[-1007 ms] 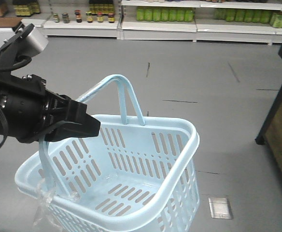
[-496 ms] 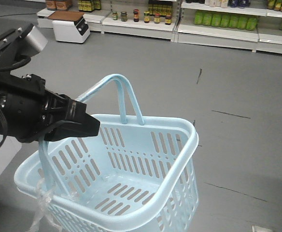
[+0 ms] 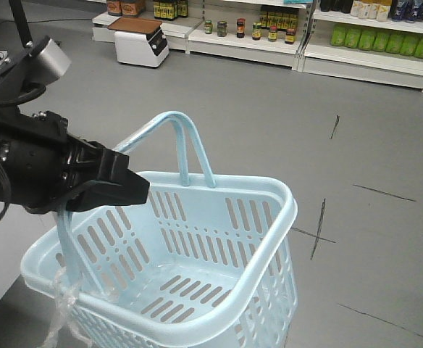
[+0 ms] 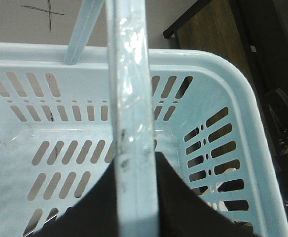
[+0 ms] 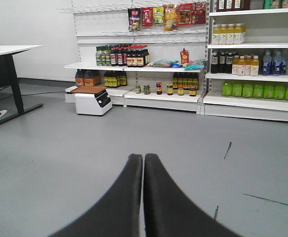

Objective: Pick three apples into basket with both arms
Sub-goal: 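Drive the base away from the table holding the basket aloft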

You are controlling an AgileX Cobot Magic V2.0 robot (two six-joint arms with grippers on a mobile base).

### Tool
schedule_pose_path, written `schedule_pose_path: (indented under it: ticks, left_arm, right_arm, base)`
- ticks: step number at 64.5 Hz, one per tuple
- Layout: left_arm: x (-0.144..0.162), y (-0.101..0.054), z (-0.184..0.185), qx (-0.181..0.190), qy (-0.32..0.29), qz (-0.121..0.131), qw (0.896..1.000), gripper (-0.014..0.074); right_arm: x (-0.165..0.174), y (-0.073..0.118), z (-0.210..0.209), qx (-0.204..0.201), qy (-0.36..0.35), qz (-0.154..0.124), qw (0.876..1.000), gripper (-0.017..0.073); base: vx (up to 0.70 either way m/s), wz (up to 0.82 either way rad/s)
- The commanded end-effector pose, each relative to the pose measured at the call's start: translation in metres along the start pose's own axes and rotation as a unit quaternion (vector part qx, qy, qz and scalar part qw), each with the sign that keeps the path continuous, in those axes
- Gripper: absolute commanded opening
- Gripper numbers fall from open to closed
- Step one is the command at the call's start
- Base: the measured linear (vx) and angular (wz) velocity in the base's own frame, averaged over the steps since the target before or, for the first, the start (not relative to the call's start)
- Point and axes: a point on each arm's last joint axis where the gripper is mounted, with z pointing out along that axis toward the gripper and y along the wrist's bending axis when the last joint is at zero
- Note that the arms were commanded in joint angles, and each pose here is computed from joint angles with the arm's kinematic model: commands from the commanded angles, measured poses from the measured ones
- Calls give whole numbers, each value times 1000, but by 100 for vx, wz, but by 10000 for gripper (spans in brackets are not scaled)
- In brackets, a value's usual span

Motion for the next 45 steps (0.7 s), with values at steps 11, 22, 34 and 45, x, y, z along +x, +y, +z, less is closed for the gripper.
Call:
schedule_pose_path:
  ticks: [11, 22, 34, 45]
  left_arm:
    - [-8, -13, -14, 33, -52, -2, 998, -8]
    - [-8, -13, -14, 33, -52, -2, 998, -8]
    - [-8, -13, -14, 33, -52, -2, 998, -8]
    - [-8, -13, -14, 33, -52, -2, 998, -8]
  right_arm:
    - [-2, 0, 0, 2, -34, -7, 999, -4]
    - [-2, 0, 0, 2, -34, -7, 999, -4]
    - [-2, 0, 0, 2, -34, -7, 999, -4]
    - [-2, 0, 0, 2, -34, -7, 999, -4]
  base:
    - [23, -7]
    - [24, -19]
    - [25, -28]
    - [26, -34]
